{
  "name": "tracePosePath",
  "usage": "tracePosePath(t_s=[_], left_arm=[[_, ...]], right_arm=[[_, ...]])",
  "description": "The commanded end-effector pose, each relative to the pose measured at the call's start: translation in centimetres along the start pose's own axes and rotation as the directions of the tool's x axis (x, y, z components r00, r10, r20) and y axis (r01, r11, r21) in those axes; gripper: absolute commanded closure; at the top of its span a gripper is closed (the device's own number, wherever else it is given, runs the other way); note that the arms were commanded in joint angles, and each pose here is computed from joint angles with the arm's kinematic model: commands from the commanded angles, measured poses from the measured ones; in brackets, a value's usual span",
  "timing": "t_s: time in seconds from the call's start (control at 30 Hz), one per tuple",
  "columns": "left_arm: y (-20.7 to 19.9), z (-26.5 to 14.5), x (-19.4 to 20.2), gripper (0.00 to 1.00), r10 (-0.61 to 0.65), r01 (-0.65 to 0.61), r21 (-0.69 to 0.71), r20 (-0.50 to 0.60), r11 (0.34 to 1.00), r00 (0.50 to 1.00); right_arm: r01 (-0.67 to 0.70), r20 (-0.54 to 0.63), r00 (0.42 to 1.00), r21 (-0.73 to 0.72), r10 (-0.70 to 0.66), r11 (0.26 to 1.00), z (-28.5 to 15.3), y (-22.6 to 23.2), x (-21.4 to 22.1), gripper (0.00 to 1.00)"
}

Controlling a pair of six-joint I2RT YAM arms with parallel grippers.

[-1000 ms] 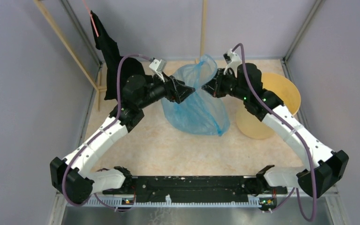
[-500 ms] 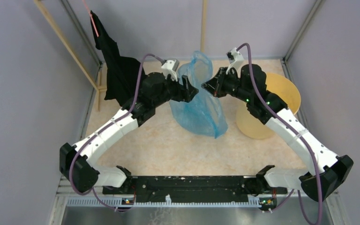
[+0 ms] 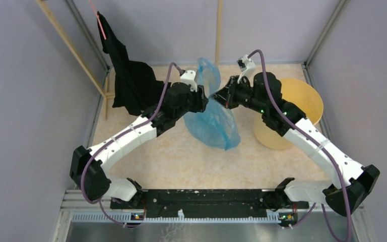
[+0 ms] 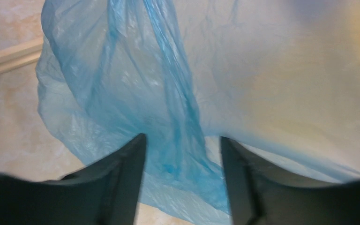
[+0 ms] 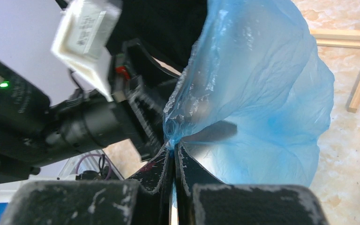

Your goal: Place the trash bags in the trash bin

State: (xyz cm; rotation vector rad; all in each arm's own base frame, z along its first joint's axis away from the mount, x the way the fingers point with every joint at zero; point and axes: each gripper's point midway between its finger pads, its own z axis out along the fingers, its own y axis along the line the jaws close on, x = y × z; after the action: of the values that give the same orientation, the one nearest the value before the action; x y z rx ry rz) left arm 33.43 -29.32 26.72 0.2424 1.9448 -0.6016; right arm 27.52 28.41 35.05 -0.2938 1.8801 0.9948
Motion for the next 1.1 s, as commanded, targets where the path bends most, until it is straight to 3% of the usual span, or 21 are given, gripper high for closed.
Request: tracePosePath(t_s=[0.0,0.13,0.27,0.4,0.5,0.63,0.83,1.07], left_arm=[[0.6,-0.1,-1.9,0.56,0.036,-0.033,-0.048,0.056,0.998,0.998],[0.1,-2.4,-4.3,0.81,0.060,-0.059,-0.010,0.152,0.998,0.987],[-1.3,-5.9,-7.4,1.00,0.063,-0.088,0.077,0.279,0.993,0.958],[-3.8,-8.9,-9.8,1.00,0.071,-0.155,0.206,0.365,0.966,0.928],[-8.3,-12.7,-11.1,1.00,0.085,-0.293,0.416,0.449,0.861,0.889],[-12.3,-16.7,-15.2,1.00,-0.006,-0.342,0.555,0.531,0.758,0.847],[-19.3,-19.2,-22.5,1.00,-0.165,-0.312,0.762,0.477,0.568,0.863],[-25.2,-17.5,-25.1,1.00,-0.280,-0.256,0.867,0.396,0.427,0.875]], right_arm=[[0.028,0.088,0.996,-0.013,-0.027,1.000,-1.2,1.5,-2.4,1.00],[0.051,0.108,0.992,0.072,-0.059,0.996,-2.9,0.3,-2.7,1.00],[0.069,0.158,0.984,0.106,-0.085,0.992,-5.8,0.3,-3.8,1.00],[0.086,0.223,0.968,0.135,-0.115,0.987,-8.9,0.6,-5.4,1.00],[0.106,0.292,0.945,0.163,-0.151,0.981,-11.4,1.2,-7.5,1.00],[0.143,0.421,0.882,0.190,-0.212,0.971,-16.1,3.1,-12.1,1.00],[0.145,0.648,0.715,0.228,-0.261,0.963,-23.7,4.8,-17.1,1.00],[0.137,0.723,0.585,0.359,-0.368,0.923,-30.4,4.7,-20.1,1.00]])
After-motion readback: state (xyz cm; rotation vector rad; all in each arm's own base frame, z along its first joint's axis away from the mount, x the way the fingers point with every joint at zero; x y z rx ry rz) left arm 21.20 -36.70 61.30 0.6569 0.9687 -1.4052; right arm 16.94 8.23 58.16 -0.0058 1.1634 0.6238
